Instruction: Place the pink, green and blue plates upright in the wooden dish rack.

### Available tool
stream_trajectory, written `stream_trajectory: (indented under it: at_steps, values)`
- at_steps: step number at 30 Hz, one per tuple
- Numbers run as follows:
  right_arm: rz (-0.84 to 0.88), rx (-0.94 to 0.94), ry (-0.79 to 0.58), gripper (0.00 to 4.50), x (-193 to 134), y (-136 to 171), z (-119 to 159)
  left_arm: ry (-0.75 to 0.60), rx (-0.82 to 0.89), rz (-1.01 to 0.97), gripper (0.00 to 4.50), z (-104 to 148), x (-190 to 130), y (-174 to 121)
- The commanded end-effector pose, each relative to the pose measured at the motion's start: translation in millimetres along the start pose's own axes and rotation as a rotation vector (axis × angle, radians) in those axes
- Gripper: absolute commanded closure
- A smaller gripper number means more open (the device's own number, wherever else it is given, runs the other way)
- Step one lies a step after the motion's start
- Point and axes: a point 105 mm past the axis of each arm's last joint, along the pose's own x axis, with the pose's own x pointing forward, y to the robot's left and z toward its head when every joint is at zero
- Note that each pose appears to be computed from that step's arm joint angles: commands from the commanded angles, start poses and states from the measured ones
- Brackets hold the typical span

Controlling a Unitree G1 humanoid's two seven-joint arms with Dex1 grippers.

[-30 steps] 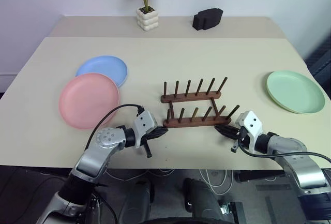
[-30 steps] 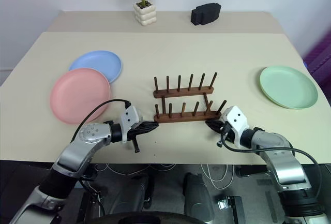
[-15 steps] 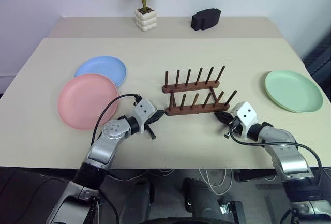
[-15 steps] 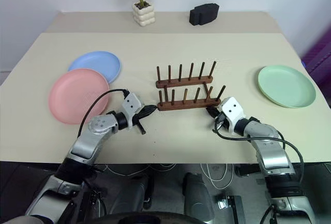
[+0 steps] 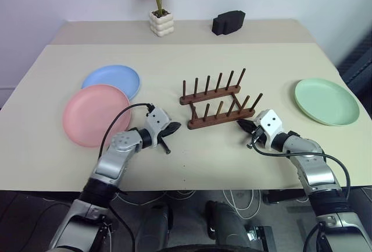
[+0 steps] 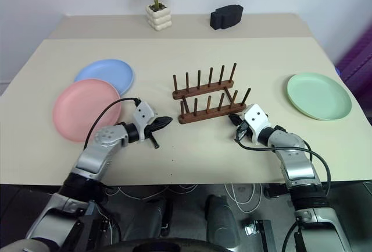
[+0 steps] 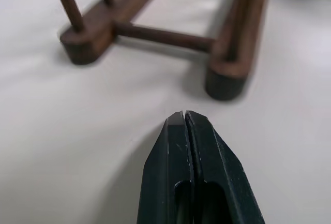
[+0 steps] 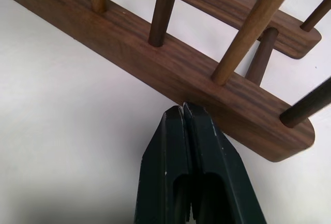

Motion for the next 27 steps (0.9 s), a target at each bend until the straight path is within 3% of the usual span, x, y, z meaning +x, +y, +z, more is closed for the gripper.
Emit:
stream_trajectory:
  at_steps: [1, 7, 13, 27]
  values:
    - [0.0, -0.002, -0.01, 4.47, -2.6, 1.7, 0.6, -0.033, -0.072, -0.205, 4.5, 11.3, -12.5, -33.7]
    - [-0.001, 0.001, -0.008, 4.47, -1.8, 1.3, 0.3, -0.037, -0.016, -0.188, 4.5, 15.2, 11.1, -46.0]
    - [-0.004, 0.002, -0.012, 4.47, -1.1, 1.1, 0.9, -0.044, 0.01, -0.019, 4.5, 16.5, 34.3, -24.1]
    - [-0.017, -0.003, -0.024, 4.47, 5.6, -1.7, 5.6, -0.049, 0.042, 0.158, 4.5, 13.5, 34.3, 10.6]
